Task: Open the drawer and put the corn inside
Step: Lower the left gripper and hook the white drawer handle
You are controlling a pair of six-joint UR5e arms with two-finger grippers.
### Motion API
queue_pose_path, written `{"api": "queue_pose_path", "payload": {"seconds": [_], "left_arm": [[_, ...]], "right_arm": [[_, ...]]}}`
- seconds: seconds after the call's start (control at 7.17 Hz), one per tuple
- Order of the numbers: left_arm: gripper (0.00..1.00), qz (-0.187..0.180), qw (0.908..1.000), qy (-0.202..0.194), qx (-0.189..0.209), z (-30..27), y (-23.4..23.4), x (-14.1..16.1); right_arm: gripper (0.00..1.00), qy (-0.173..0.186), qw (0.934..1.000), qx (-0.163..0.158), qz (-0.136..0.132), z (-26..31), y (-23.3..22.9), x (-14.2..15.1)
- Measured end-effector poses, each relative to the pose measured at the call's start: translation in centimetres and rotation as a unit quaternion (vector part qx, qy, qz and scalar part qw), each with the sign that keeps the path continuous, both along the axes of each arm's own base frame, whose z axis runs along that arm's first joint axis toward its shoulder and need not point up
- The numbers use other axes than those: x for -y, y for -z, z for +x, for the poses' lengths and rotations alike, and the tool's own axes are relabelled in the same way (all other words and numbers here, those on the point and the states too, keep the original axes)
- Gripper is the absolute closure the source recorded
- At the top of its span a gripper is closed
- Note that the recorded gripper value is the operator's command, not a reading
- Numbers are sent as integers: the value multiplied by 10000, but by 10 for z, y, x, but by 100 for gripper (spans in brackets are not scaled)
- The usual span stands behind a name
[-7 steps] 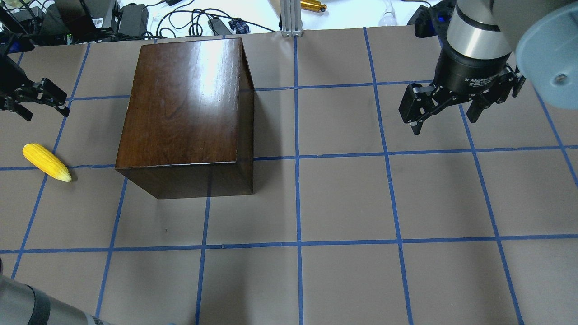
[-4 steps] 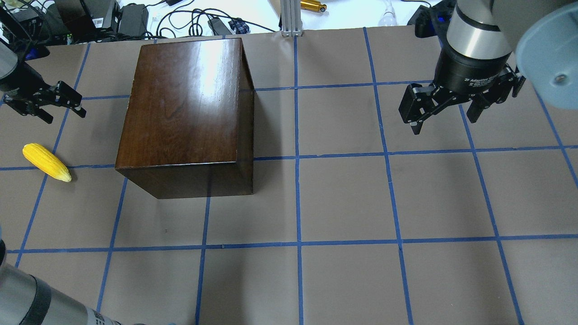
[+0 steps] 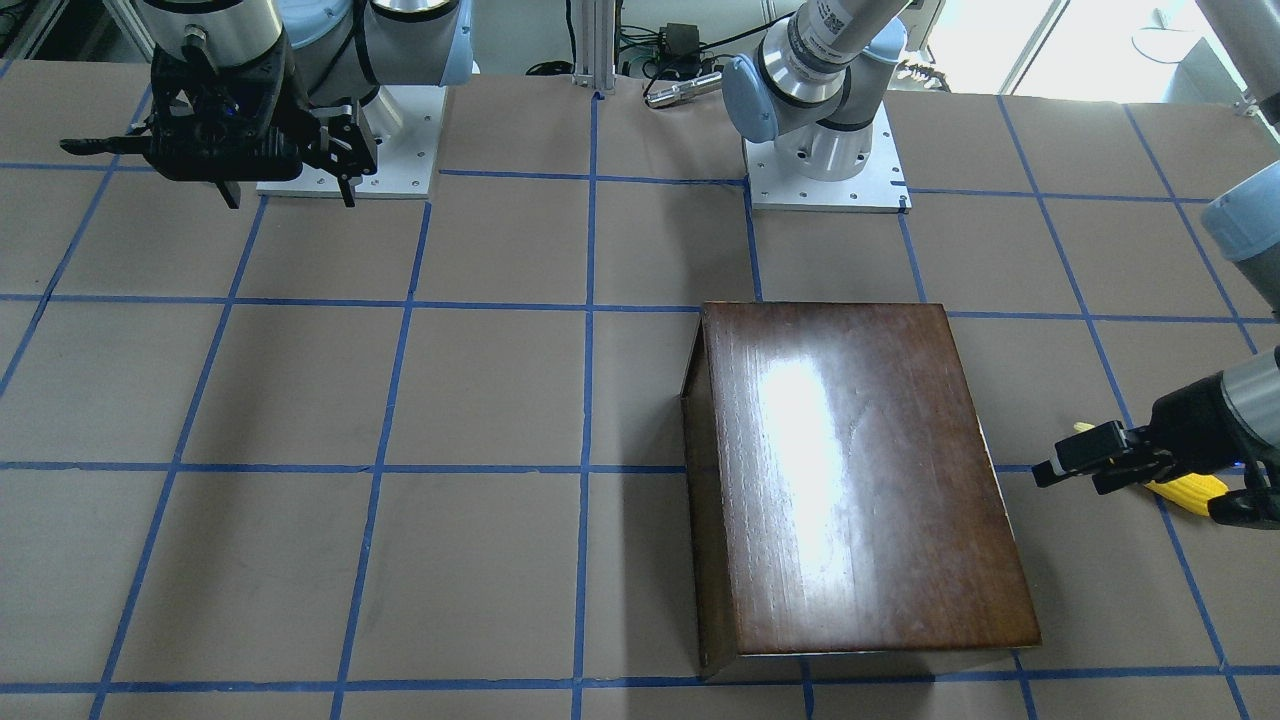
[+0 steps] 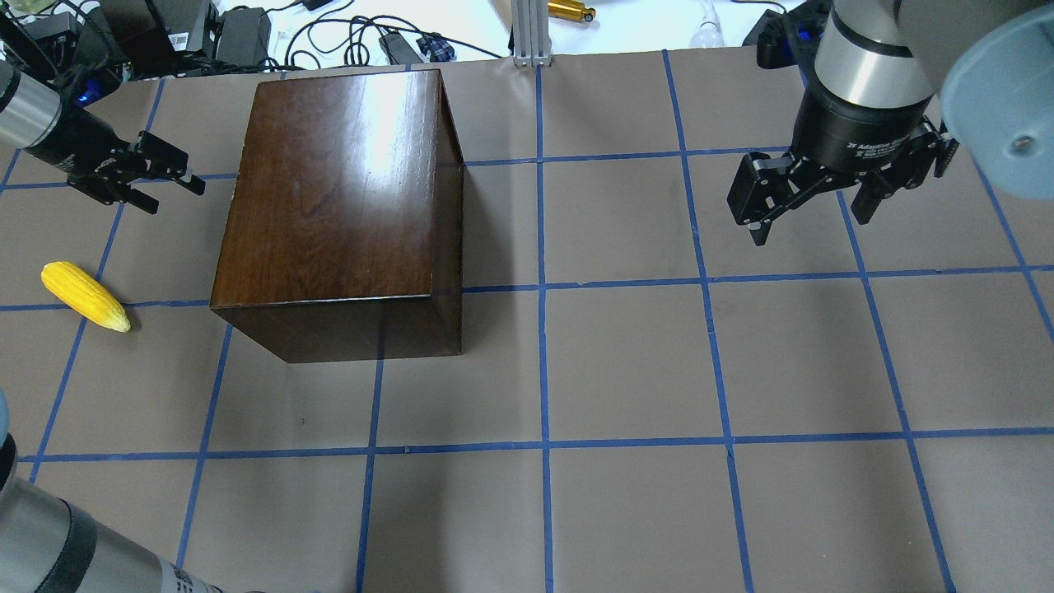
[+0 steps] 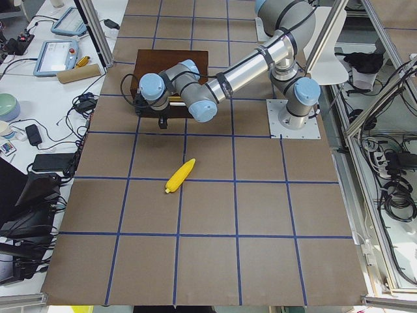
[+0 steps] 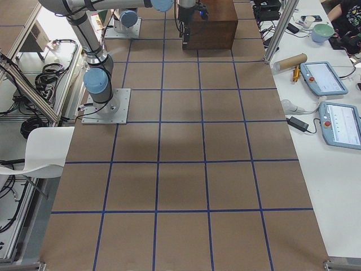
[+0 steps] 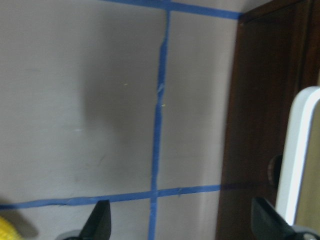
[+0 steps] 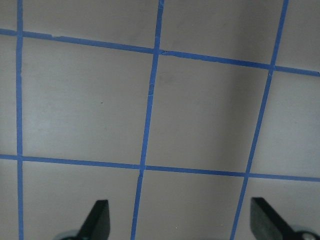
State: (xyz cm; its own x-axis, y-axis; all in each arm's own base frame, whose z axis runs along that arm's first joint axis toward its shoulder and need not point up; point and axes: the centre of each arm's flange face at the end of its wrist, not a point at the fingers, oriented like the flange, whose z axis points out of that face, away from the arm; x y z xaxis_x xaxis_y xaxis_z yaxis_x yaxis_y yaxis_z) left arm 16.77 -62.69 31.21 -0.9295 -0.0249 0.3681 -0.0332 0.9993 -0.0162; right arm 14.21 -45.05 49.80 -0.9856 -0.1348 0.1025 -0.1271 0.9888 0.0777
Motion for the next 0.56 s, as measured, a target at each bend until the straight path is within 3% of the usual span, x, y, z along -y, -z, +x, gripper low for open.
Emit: {"api": "queue_pose_path", "payload": {"seconds": [0.56], "left_arm": [[0, -157, 9972, 692, -222, -38, 14, 11]], "right_arm": [[0, 0, 10000, 2, 1, 0, 0, 0]]}}
